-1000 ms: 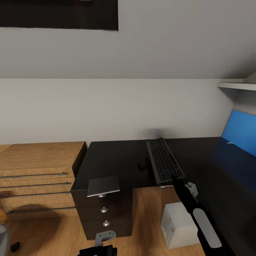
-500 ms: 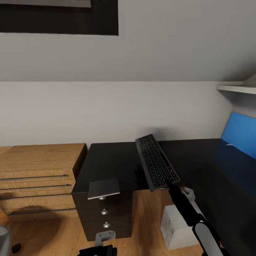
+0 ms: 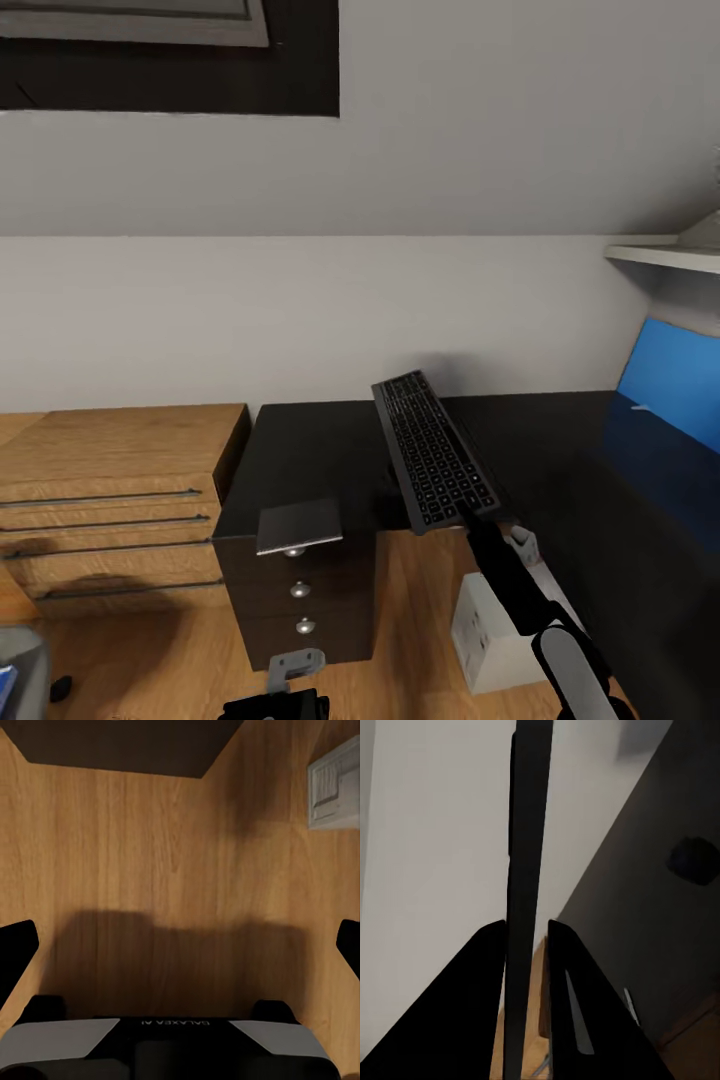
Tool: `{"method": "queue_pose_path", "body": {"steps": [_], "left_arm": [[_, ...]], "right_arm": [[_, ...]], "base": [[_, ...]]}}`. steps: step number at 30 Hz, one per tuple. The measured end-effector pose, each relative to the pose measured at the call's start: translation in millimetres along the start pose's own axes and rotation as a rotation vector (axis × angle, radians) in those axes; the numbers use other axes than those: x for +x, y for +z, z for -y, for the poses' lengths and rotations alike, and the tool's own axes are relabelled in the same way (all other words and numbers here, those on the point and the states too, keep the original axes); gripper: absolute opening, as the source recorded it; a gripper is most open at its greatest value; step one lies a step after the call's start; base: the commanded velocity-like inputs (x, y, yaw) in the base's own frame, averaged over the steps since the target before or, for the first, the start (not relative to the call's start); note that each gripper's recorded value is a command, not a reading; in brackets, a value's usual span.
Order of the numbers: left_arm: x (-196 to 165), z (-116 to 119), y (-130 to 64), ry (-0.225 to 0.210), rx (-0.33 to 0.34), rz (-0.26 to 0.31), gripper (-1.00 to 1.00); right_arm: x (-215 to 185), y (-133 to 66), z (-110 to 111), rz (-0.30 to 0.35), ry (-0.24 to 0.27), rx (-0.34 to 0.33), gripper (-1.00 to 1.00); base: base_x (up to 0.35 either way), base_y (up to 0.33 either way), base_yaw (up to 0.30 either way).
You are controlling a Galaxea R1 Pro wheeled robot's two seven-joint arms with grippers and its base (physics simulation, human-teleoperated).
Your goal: In the bedroom, organize the workspace by keeping the computer under the desk, ensuring the monitor is on the desk, placing the keyboard on the desk next to the monitor, placing the mouse on the desk next to the keyboard, moving the folder from the swivel chair onto the desk next to the mouse, stacking the notebook on top of the folder with the pen on top of the notebook, and positioning the swivel chair next to the desk.
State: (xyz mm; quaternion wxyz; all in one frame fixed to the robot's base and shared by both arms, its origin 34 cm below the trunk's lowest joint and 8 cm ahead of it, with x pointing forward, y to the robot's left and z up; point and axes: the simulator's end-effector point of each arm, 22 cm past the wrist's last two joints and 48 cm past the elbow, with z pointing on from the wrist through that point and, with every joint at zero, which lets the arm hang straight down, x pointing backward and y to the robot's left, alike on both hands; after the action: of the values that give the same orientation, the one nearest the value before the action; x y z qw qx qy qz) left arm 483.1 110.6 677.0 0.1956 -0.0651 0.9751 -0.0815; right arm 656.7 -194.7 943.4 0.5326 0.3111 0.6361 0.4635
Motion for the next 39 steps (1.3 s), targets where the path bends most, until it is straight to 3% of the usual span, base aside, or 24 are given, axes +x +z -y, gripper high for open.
{"method": "queue_pose_path", "body": {"steps": [12,18,24,39], "left_arm": [[-2,1,-9.1,-0.007,0.005,-0.009,1.00],[0,-1,-7.3,-0.011,0.000,-0.011,1.00],[-7,-6,-1.9,-0.039,-0.016,0.041,1.00],[2,-5,3.6,-0.037,-0.017,0.021,1.00]], "right_arm": [[-4,-0.5,-5,0.002,0.000,0.013,-1.00],[-3,-0.4,0,-0.001,0.001,0.022,-1.00],[-2,-0.1,4,-0.002,0.004,0.030,-1.00],[1,0.8,13,-0.007,0.008,0.047,-1.00]], "base": [[-0.293,0.166,-0.116],[-0.036,0.044,-0.200],[-0.003,0.248,-0.202],[-0.031,0.308,-0.202]]}}
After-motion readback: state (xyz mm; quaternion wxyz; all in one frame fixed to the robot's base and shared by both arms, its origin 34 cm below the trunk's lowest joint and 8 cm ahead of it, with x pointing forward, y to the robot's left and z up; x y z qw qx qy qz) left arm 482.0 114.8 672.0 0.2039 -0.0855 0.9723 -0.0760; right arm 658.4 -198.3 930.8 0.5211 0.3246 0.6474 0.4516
